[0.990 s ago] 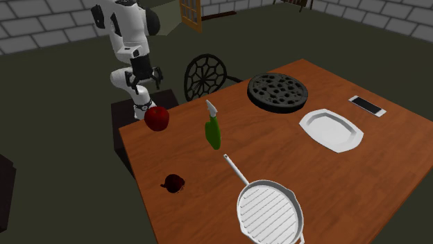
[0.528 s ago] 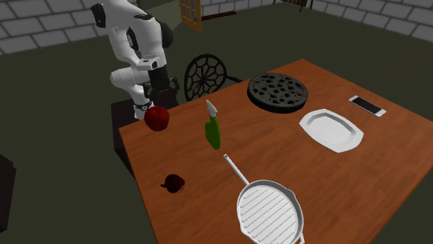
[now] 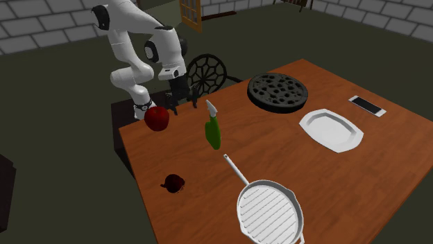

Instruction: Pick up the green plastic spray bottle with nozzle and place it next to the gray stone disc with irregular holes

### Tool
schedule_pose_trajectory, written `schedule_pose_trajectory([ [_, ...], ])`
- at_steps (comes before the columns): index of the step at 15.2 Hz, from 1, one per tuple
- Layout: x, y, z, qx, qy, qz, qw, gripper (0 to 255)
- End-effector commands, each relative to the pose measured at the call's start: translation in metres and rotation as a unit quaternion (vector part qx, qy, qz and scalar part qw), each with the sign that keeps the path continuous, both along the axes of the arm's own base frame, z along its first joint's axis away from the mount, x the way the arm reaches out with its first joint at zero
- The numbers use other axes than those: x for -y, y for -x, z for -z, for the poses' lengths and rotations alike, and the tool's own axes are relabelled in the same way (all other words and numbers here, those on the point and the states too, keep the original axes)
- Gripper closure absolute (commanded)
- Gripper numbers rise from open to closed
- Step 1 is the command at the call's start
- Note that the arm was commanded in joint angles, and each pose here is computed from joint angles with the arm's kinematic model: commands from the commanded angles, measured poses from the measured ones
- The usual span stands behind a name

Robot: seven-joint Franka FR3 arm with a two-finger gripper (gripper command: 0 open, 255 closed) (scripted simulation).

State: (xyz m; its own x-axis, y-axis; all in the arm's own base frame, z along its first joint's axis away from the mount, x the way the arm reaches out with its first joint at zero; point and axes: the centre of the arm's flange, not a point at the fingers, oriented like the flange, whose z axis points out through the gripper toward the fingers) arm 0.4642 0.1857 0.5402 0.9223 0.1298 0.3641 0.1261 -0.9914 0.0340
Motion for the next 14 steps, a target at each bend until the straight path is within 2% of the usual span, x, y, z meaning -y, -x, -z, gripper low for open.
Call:
schedule_pose_trajectory([
  [1,-0.02,-0.015,0.008,0.012,-0.007,-0.001,0.9999,0],
  [7,-0.069,-0.06,0.024,0.045,-0.022,-0.005,0.9987,0],
  [14,-0.071,-0.077,0.057,0.045,-0.022,-0.005,0.9987,0],
])
